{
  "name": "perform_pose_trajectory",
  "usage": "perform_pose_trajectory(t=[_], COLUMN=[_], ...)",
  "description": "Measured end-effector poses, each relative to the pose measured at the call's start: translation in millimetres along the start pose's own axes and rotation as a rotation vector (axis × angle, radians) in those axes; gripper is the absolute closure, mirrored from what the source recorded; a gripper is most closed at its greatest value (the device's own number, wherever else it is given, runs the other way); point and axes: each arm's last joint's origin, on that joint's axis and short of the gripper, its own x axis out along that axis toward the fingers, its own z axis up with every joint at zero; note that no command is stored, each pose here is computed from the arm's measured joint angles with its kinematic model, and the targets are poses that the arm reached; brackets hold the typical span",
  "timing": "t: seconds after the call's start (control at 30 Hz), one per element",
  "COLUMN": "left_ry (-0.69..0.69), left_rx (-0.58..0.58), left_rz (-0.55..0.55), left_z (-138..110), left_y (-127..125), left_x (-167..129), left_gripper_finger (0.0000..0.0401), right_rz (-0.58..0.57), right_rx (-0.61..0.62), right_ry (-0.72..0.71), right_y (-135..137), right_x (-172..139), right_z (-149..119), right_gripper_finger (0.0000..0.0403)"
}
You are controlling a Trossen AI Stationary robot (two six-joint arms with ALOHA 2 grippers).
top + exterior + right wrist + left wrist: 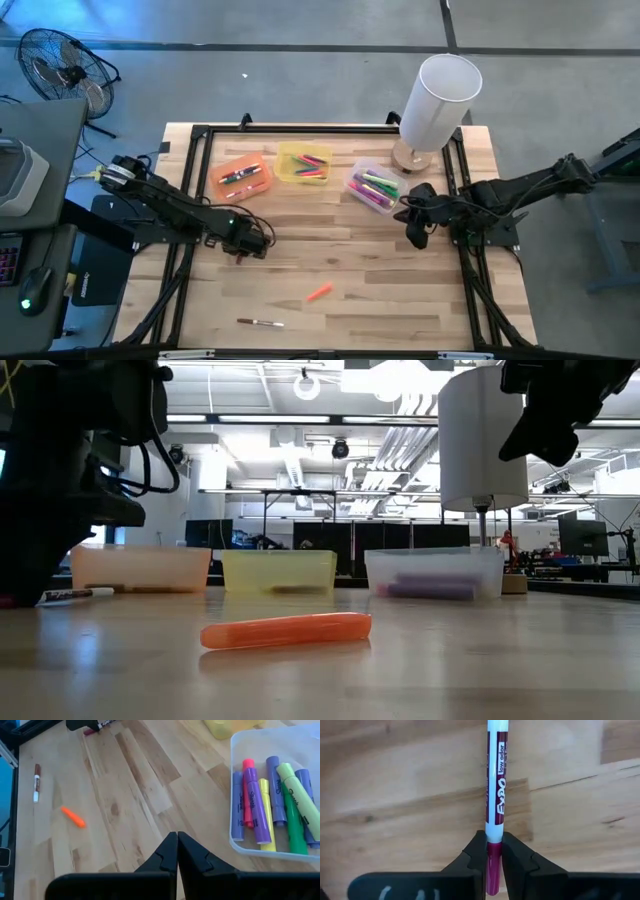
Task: Pick & Place Markers
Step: Put the dark red marker pen into the orange bin
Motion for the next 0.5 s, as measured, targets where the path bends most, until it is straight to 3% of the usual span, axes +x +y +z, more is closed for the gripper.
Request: perform_pose_trajectory(t=[0.17,0.27,0.5], left_ry=[-0.164,-0.169,-0.239], left_rx=[0.076,0.142,0.273], left_rz=[-0.082,-0.089,-0.109], left_z=[5.0,13.2,55.6], left_y=[-15.7,-15.8,-1.6], left_x=[-32.2,-53.9,-107.1], left_gripper_finger=[0.0372,0.0372,0.0372], right_rz=[0.006,0.009,0.005], right_rx=[-0.007,-0.016,0.003], right_ry=[0.007,-0.005,-0.032], right_y=[-0.5,0.0,0.8], right_x=[0.2,0.3,0.3], right_z=[0.4,1.4,3.3], right_gripper_finger=[0.0403,0.0403,0.0403])
